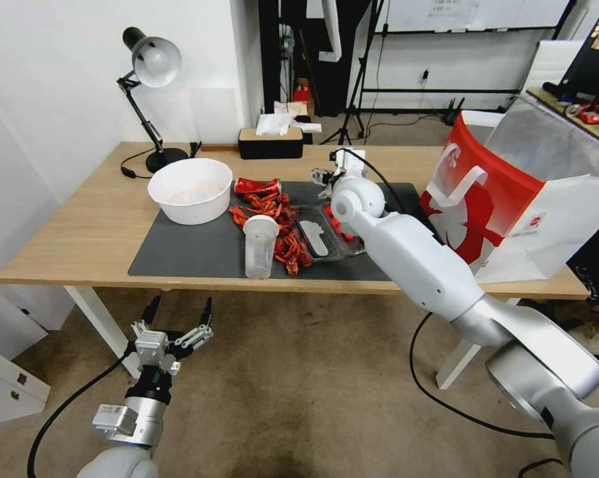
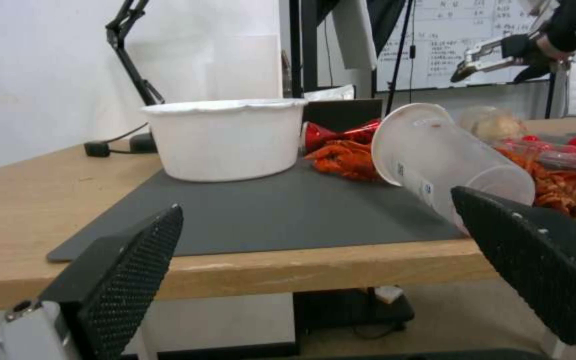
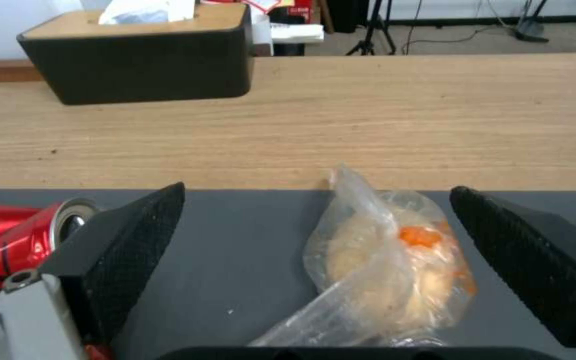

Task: Pick up the trash from the table and place it into the takeout bag.

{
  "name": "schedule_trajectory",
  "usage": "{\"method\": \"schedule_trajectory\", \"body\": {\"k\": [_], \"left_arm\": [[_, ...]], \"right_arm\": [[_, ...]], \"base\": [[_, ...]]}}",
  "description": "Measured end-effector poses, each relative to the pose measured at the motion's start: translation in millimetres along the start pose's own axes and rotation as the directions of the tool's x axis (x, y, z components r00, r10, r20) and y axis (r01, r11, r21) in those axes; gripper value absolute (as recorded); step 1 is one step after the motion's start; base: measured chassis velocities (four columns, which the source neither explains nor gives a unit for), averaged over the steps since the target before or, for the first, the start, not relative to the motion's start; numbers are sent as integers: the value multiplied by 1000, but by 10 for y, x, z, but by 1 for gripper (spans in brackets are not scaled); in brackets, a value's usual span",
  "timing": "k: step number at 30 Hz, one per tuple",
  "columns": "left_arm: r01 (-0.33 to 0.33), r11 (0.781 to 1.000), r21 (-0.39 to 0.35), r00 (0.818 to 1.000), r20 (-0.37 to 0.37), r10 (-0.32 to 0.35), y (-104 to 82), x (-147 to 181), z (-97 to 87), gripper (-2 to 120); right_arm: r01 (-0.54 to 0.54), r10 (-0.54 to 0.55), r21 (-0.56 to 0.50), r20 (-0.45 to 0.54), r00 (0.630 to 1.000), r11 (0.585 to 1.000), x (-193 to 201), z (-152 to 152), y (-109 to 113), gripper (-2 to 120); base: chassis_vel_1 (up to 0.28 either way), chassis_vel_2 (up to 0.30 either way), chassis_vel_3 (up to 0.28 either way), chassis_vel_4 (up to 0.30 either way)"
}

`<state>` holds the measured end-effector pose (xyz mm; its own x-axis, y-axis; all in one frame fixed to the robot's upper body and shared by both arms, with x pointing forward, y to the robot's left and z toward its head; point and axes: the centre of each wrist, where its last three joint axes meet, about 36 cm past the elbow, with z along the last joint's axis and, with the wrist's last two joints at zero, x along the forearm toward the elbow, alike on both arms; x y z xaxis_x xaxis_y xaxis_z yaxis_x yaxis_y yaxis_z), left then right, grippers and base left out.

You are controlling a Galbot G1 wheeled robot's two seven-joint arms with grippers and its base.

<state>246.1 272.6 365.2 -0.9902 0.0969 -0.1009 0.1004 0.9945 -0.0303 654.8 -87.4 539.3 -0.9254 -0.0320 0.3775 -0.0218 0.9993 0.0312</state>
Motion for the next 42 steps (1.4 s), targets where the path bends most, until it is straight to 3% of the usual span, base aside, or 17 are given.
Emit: {"method": "schedule_trajectory", "body": {"k": [14,33,42], "left_arm": [[-10,1000,1,1000,4,10,14,-17,-8,100],[-8,1000,6,1000,4,8,29,-33,6,100],[-9,1000,9,1000,3,9,33,-39,17,100]], "right_arm": [[-81,82,16,-69,994,997,-423,83,-137,100],[-108,109,9,-115,987,994,-532,154,-150,100],[-124,121,-16,-153,981,992,-559,181,-141,73]], "base": [[0,0,0,0],[0,0,0,0],[0,0,0,0]]}}
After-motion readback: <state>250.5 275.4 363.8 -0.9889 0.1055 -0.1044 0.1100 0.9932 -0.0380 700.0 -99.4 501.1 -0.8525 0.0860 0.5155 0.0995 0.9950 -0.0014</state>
